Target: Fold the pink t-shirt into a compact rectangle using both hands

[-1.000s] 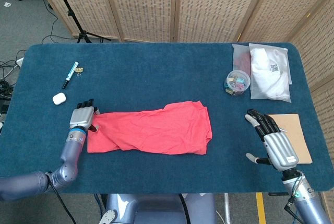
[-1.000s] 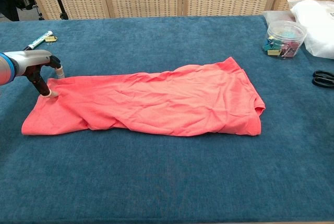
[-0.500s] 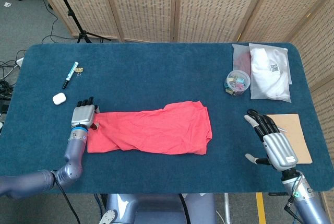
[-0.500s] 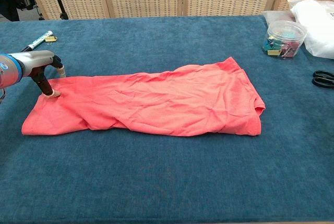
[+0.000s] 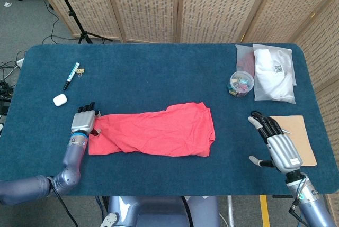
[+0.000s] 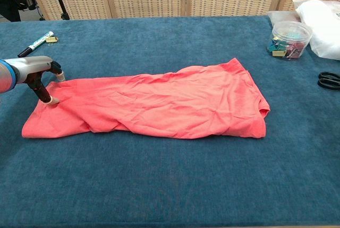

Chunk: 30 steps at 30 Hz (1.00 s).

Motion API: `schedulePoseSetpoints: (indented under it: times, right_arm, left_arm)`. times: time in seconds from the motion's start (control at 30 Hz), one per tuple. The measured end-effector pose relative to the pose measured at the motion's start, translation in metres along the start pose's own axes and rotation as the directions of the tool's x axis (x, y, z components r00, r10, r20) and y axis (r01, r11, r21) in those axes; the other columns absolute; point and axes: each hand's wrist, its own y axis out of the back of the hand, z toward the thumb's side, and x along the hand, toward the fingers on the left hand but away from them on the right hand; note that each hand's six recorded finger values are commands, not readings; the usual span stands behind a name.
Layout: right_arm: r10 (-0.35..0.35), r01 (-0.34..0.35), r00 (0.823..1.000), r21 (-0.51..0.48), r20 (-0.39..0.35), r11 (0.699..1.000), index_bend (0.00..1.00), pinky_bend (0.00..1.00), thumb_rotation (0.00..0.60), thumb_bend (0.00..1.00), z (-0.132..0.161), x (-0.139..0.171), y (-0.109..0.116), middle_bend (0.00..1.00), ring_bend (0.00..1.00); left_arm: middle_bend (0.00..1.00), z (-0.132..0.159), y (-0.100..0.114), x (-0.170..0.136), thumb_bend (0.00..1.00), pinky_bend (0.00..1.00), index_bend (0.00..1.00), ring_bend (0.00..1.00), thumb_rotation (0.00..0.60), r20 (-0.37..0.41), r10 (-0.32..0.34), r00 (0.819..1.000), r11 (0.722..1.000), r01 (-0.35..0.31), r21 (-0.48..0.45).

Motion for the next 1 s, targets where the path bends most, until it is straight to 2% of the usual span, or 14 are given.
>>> schedulePoseSetpoints:
  times: [0.13,0.3,0.5,1.0]
  right_arm:
    - [0.002,-0.002,1.0,0.001,0.0,1.0,0.0,0.0,0.6,0.0,0.0,0.0001,-0.0007,0.0,0.0]
    - [0.004,-0.004,1.0,-0.003,0.003,1.0,0.0,0.0,0.6,0.0,-0.0006,-0.0003,-0.0011,0.0,0.0]
    - [0.006,-0.005,1.0,-0.006,0.002,1.0,0.0,0.0,0.6,0.0,-0.0002,-0.0004,-0.0014,0.0,0.0]
    - [0.009,-0.009,1.0,-0.013,0.002,1.0,0.0,0.0,0.6,0.0,-0.0004,-0.0001,-0.0013,0.0,0.0]
  left_arm:
    - [0.0,0.0006,-0.0011,0.0019,0.31,0.0,0.49,0.0,0.6,-0.003,0.004,1.0,1.0,-0.004,0.004]
    - [0.0,0.0009,-0.0027,0.0039,0.33,0.0,0.63,0.0,0.6,-0.007,0.018,1.0,1.0,-0.018,0.011]
    - [0.0,0.0006,-0.0004,0.0037,0.41,0.0,0.75,0.0,0.6,0.0,0.047,0.999,0.999,-0.047,0.015]
    - [0.0,0.0056,0.0,-0.0055,0.42,0.0,0.81,0.0,0.6,0.033,0.084,0.996,0.996,-0.084,-0.001]
